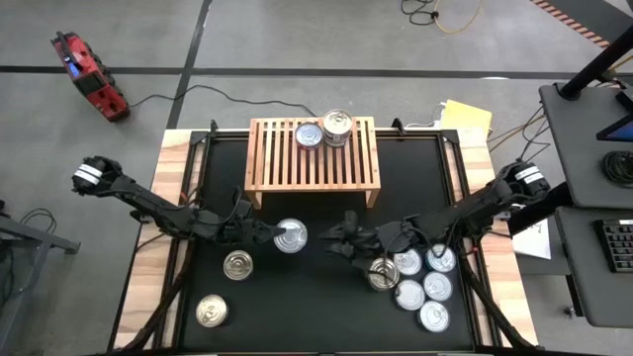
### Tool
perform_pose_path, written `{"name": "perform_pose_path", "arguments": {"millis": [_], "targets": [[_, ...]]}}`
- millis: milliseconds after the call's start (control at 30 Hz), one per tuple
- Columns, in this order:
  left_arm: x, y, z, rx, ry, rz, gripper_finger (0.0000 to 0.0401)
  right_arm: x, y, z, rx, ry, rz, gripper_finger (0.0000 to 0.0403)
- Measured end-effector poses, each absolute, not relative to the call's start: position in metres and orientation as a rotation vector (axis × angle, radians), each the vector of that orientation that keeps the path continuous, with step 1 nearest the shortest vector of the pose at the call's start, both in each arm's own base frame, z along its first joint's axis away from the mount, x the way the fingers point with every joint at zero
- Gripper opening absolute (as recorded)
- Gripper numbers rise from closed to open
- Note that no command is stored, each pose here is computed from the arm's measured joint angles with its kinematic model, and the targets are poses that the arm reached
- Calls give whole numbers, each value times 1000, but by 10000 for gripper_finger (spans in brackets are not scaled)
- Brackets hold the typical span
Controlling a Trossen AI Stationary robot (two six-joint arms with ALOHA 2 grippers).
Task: Stack canned seafood by type on shelf
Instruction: Put the green tuna can on the shelf
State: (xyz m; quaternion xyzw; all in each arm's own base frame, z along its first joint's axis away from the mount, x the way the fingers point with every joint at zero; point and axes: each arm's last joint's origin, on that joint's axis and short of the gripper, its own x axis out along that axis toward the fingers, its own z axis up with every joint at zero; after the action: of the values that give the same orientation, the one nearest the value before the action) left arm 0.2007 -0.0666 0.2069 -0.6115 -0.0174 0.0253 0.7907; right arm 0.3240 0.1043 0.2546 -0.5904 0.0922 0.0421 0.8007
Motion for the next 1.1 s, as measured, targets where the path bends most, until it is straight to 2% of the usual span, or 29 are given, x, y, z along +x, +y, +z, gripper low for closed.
{"name": "perform_pose_path", "arguments": {"millis": [133,300,733,900,1100], "targets": [[202,-67,205,-1348,-32,61,124,340,107,250,-1339,279,3,271],[202,-66,204,-1366,-33,69,124,356,111,243,-1417,307,6,272],[203,-66,202,-1372,-34,83,126,393,111,233,-1497,401,-83,226],[204,-66,202,-1359,-36,89,157,393,110,233,-1493,397,-73,198],[204,-66,202,-1333,-38,98,180,393,108,235,-1483,394,-85,137]]}}
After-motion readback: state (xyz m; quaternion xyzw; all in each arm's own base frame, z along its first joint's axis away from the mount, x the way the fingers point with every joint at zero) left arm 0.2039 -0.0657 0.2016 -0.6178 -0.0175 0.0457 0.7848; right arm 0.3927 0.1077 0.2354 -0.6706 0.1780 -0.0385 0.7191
